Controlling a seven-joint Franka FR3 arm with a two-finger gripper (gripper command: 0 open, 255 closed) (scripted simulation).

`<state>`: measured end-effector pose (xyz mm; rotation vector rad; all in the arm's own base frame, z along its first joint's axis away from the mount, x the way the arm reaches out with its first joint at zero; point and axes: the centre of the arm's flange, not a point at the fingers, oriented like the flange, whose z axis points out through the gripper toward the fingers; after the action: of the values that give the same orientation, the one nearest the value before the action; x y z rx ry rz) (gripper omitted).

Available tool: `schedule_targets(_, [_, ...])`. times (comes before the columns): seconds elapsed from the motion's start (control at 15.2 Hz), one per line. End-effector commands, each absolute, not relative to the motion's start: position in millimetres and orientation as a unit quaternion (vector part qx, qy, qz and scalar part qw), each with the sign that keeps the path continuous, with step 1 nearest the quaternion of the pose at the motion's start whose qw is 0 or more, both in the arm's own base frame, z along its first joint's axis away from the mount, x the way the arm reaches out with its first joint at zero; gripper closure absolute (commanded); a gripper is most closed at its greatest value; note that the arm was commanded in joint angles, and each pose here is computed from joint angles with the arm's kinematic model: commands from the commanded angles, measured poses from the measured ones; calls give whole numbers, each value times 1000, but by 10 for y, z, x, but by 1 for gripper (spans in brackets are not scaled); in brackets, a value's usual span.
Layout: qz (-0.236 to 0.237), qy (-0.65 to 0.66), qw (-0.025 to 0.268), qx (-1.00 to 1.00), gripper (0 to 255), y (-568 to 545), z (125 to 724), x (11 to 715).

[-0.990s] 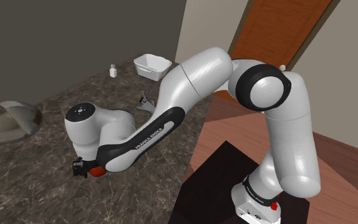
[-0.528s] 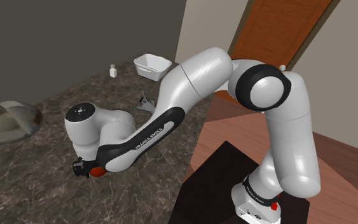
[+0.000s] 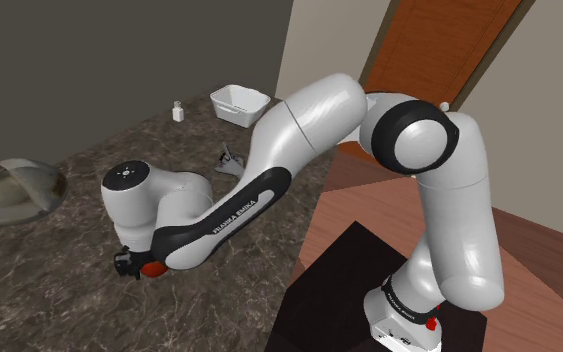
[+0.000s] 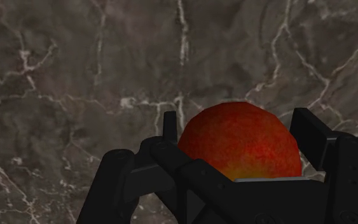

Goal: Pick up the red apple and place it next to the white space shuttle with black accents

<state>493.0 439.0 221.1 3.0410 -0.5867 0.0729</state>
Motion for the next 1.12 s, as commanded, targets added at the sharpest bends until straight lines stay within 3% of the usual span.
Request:
schedule_targets(0.0, [24, -189, 22, 981, 255, 4390, 2289, 4929])
schedule_targets(1.06, [24, -189, 22, 981, 255, 4390, 3134, 4930])
